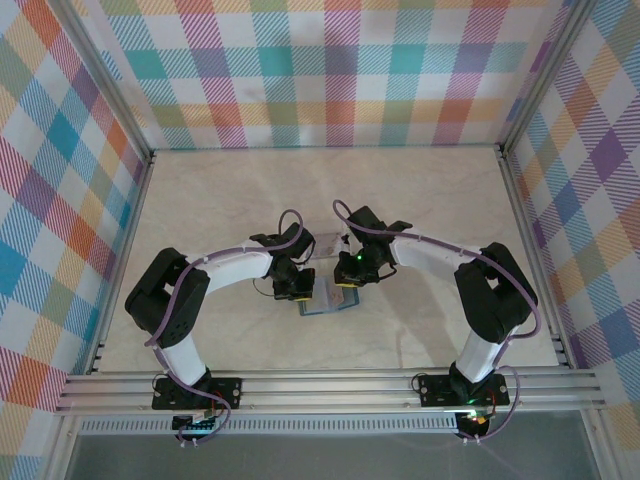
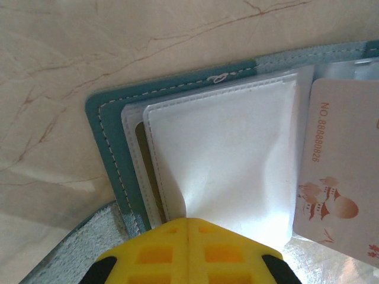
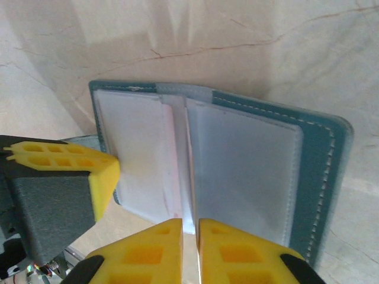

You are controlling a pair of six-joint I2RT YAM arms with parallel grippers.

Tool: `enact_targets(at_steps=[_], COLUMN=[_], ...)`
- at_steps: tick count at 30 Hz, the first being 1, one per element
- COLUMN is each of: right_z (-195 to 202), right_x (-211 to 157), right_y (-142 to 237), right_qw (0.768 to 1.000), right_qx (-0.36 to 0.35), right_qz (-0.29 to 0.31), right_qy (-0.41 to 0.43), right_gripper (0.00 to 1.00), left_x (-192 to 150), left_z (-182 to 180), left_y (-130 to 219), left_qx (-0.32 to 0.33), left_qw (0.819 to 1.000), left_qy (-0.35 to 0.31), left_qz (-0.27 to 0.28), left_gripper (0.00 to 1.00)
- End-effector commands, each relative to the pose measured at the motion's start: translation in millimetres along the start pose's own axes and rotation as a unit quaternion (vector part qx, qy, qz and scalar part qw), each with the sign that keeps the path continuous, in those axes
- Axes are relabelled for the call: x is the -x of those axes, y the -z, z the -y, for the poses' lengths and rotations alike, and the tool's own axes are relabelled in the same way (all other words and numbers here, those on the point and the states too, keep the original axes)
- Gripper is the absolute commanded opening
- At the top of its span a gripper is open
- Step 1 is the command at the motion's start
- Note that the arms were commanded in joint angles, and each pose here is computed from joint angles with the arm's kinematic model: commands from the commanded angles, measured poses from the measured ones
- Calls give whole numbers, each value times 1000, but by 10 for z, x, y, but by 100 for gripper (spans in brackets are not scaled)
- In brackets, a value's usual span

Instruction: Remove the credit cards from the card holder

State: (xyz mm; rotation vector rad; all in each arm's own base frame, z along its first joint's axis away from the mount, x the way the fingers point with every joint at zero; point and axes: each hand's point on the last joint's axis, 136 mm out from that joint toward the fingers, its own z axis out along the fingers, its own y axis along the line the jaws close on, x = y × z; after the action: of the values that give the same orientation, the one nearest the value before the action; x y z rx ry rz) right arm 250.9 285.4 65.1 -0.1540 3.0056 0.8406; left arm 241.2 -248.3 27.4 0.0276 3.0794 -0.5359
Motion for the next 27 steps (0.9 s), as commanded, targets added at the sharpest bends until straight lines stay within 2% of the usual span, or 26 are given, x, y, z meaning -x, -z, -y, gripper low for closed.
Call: enact_targets(at_steps=[1,7,15,27], right_z=[-24,8,35,-40], right_x=[-54,-74,-75,-7], right_y=[-73,-118,-143,200], right_qw=[1000,1000,1000,1000], right_qx=[12,8,3,-13], right_qz=[-12,-18,-20,19], right_qy=[-8,-10,-11,12], right_gripper=[18,18,9,4], left_x=[-125,-131,-129,-23], left_z=[-161,-166,-159,-38], left_y=[-67,-73,-51,214], left_qx=[40,41,40,25], left_qw=[999,999,999,1000], left_qy=[0,-1,-1,-6], left_qz=[-23,-24,-21,15], left_gripper=[0,0,0,0])
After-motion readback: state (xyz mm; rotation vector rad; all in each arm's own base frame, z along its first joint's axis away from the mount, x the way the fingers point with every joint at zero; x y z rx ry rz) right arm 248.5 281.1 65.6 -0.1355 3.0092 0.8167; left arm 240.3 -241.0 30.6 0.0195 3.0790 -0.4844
